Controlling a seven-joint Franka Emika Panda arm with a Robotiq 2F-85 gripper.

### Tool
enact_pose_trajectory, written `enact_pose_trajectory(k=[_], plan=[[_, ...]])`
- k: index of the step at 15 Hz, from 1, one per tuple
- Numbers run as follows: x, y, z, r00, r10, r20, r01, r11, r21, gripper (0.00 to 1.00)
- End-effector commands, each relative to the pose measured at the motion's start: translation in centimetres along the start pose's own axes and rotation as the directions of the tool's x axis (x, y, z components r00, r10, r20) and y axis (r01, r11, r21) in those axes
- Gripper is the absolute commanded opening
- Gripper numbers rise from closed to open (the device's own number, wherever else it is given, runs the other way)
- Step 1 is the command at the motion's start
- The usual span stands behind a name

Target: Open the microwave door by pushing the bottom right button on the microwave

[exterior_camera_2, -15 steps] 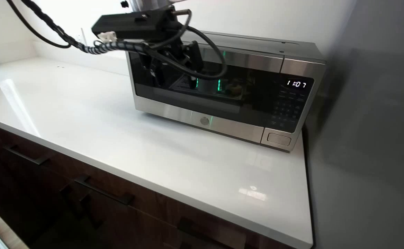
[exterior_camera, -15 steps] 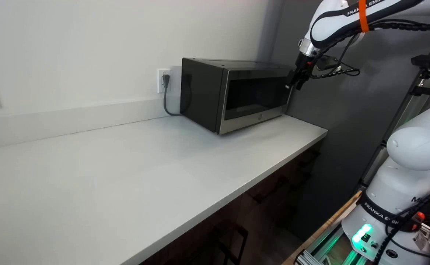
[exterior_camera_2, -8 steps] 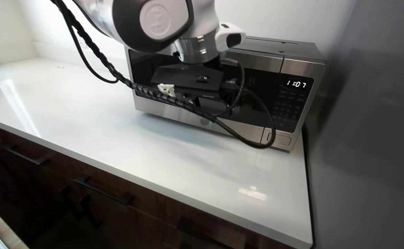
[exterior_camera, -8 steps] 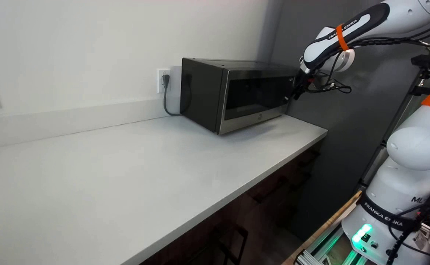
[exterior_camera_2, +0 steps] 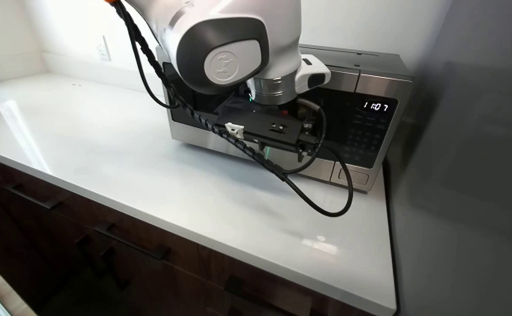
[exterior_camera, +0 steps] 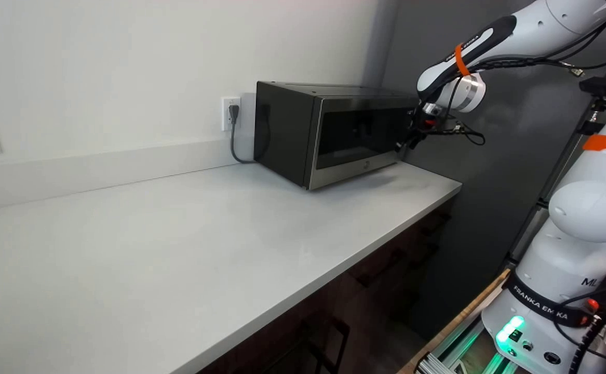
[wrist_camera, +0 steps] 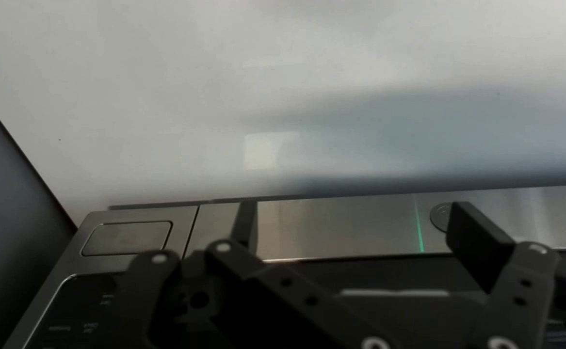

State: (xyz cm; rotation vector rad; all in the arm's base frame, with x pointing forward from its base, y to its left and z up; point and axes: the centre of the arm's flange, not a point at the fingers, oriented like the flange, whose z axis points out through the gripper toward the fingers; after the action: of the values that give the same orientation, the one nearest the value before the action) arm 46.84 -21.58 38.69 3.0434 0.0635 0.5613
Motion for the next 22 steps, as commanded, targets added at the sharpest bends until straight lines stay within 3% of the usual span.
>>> enact_pose_trajectory(k=[1,4,5,6,14,15,16,18,22], plan=[[0.8,2.6,1.9,0.999,0.004,-0.045,-0.007,0.998,-0.062,1.00],[0.9,5.5,3.3,0.996,-0.017,-0.091,0.007,0.994,-0.108,1.00],[0.8,6.5,4.0,0.995,-0.032,-0.100,0.019,0.992,-0.126,0.75],[0.9,7.3,4.6,0.994,-0.034,-0.108,0.020,0.991,-0.130,0.73],[2.9,13.2,9.4,0.990,-0.091,-0.108,0.075,0.986,-0.151,0.11],[2.3,10.4,6.7,0.990,-0.084,-0.113,0.064,0.984,-0.165,0.04],[2.3,10.9,7.3,0.991,-0.085,-0.107,0.066,0.983,-0.170,0.22],[2.3,10.9,7.4,0.991,-0.085,-0.105,0.067,0.983,-0.170,0.07],[2.3,11.2,8.2,0.984,-0.123,-0.131,0.098,0.978,-0.186,0.01]])
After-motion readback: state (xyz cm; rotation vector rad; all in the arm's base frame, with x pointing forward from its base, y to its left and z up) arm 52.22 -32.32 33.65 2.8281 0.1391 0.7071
